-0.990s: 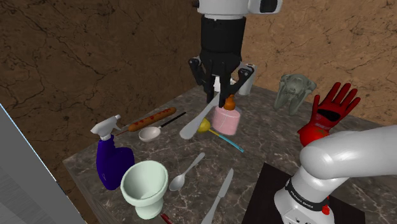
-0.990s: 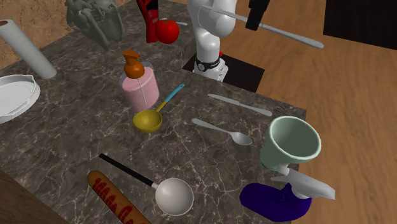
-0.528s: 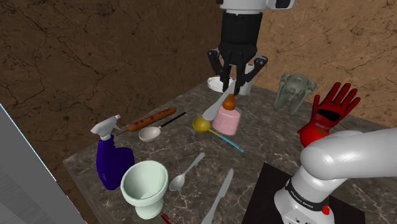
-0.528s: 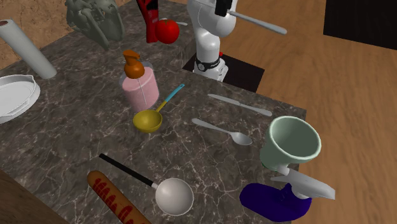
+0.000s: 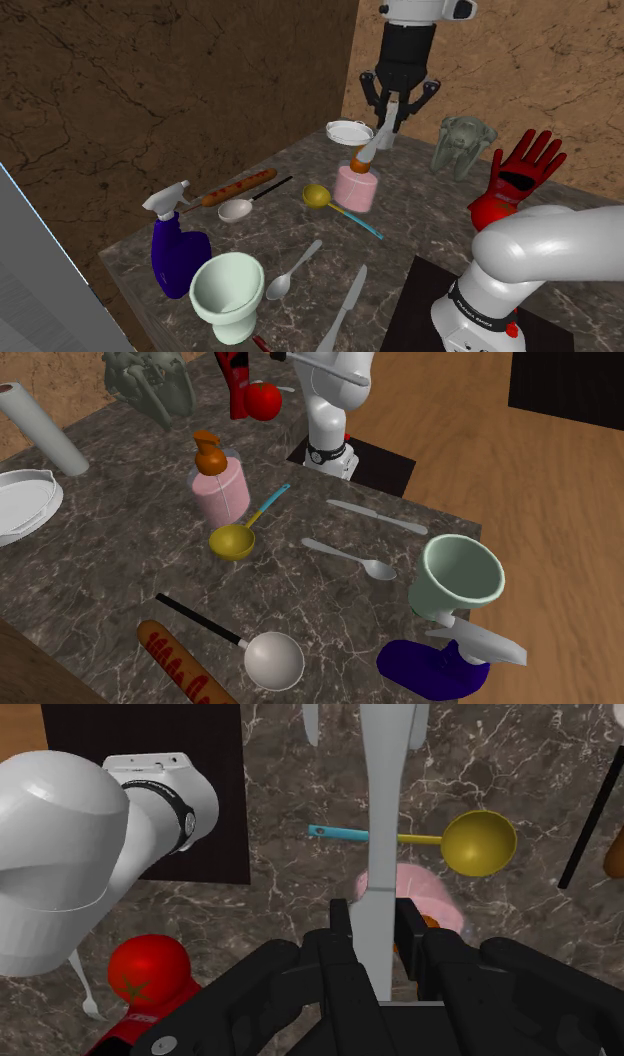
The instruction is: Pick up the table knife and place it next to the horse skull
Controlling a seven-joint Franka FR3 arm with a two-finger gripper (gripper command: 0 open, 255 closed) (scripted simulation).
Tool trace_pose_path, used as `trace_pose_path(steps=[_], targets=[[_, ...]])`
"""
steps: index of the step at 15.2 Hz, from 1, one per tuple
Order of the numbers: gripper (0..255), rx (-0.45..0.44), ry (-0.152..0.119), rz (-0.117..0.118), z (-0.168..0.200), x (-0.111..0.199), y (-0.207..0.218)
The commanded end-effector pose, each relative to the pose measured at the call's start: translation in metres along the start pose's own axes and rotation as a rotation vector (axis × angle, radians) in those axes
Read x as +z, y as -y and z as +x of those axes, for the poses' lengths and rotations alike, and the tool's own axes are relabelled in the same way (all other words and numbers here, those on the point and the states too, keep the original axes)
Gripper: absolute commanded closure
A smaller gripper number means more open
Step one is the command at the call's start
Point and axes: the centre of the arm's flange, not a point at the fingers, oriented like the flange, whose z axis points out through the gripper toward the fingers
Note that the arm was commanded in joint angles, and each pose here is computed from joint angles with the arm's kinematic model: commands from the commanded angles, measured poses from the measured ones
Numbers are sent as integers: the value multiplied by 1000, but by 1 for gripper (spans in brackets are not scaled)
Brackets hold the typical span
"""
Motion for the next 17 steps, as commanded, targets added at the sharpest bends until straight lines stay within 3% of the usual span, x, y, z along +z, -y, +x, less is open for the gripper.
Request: trace_pose_path(steps=[1, 17], targets=[[255, -1, 0, -1, 27, 1, -5], [255, -1, 0, -1, 235, 21, -37]])
